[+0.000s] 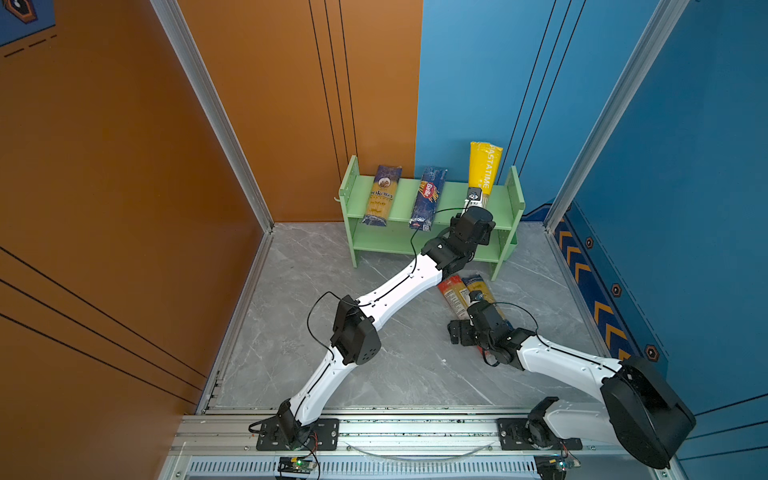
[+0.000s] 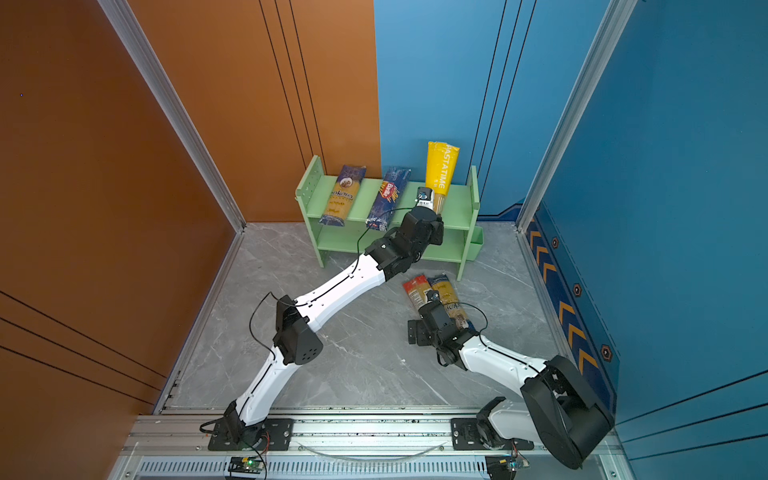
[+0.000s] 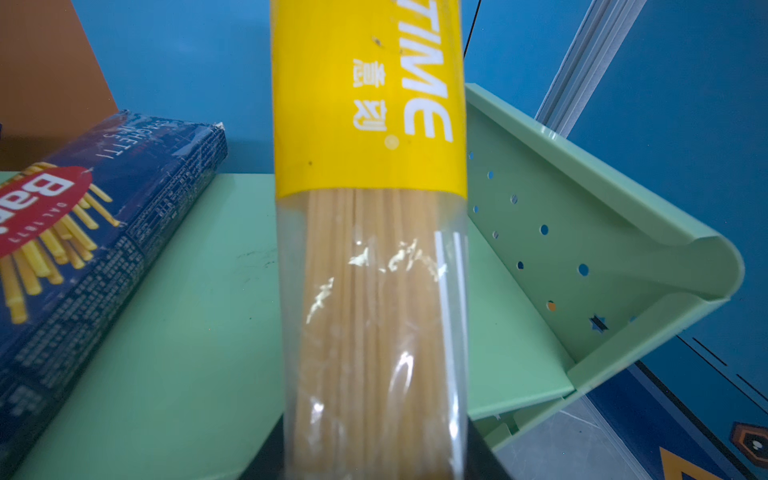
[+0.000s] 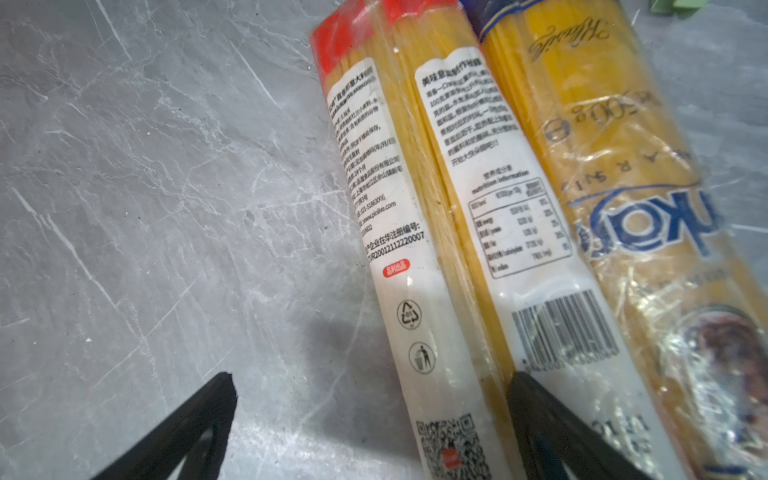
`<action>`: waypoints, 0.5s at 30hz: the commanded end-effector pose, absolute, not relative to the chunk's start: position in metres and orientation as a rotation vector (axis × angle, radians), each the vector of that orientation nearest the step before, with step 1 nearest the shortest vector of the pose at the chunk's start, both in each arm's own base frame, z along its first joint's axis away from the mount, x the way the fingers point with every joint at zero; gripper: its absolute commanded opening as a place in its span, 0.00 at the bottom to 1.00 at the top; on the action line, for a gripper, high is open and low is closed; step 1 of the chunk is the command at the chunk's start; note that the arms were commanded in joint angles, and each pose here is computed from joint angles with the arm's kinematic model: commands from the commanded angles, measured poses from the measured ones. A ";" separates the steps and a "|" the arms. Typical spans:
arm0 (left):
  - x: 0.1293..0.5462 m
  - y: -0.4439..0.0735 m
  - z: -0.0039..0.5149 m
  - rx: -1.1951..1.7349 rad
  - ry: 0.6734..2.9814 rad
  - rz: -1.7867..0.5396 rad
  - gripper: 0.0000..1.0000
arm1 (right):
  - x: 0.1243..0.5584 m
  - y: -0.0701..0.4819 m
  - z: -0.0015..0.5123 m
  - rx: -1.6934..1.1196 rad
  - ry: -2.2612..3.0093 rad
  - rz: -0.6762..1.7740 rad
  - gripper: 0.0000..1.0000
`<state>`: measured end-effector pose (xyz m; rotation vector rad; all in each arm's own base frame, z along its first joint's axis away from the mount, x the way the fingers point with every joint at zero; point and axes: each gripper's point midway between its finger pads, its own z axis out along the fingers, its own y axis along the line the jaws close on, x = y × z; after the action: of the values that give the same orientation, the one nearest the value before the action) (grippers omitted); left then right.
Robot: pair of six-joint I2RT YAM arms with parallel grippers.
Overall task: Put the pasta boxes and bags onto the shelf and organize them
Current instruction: 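Lower the Pastatime bag onto the top tier with the left gripper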
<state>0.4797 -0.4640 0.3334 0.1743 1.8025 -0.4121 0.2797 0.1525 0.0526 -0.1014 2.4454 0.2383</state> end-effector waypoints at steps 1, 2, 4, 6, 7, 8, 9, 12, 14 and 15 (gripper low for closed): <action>0.483 -0.457 0.401 0.069 1.626 -0.534 0.35 | 0.272 0.154 0.050 -0.113 2.474 0.259 1.00; 0.483 -0.457 0.401 0.070 1.625 -0.535 0.35 | 0.272 0.154 0.050 -0.113 2.476 0.258 1.00; 0.482 -0.458 0.401 0.071 1.626 -0.537 0.38 | 0.272 0.154 0.051 -0.114 2.473 0.261 1.00; 0.483 -0.457 0.401 0.072 1.626 -0.536 0.39 | 0.272 0.154 0.052 -0.114 2.472 0.261 1.00; 0.482 -0.458 0.400 0.074 1.627 -0.537 0.37 | 0.272 0.154 0.052 -0.114 2.471 0.261 1.00; 0.482 -0.458 0.401 0.075 1.627 -0.539 0.37 | 0.272 0.154 0.052 -0.113 2.472 0.260 1.00; 0.482 -0.458 0.401 0.077 1.626 -0.541 0.36 | 0.272 0.153 0.052 -0.112 2.471 0.260 1.00; 0.482 -0.459 0.402 0.079 1.624 -0.545 0.37 | 0.271 0.154 0.052 -0.114 2.471 0.262 1.00; 0.482 -0.459 0.401 0.079 1.624 -0.544 0.38 | 0.271 0.153 0.052 -0.113 2.470 0.262 1.00; 0.482 -0.459 0.401 0.079 1.625 -0.545 0.39 | 0.271 0.154 0.052 -0.114 2.472 0.262 1.00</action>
<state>0.4796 -0.4649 0.3331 0.1782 1.8038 -0.4189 0.2796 0.1526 0.0543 -0.1010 2.4416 0.2419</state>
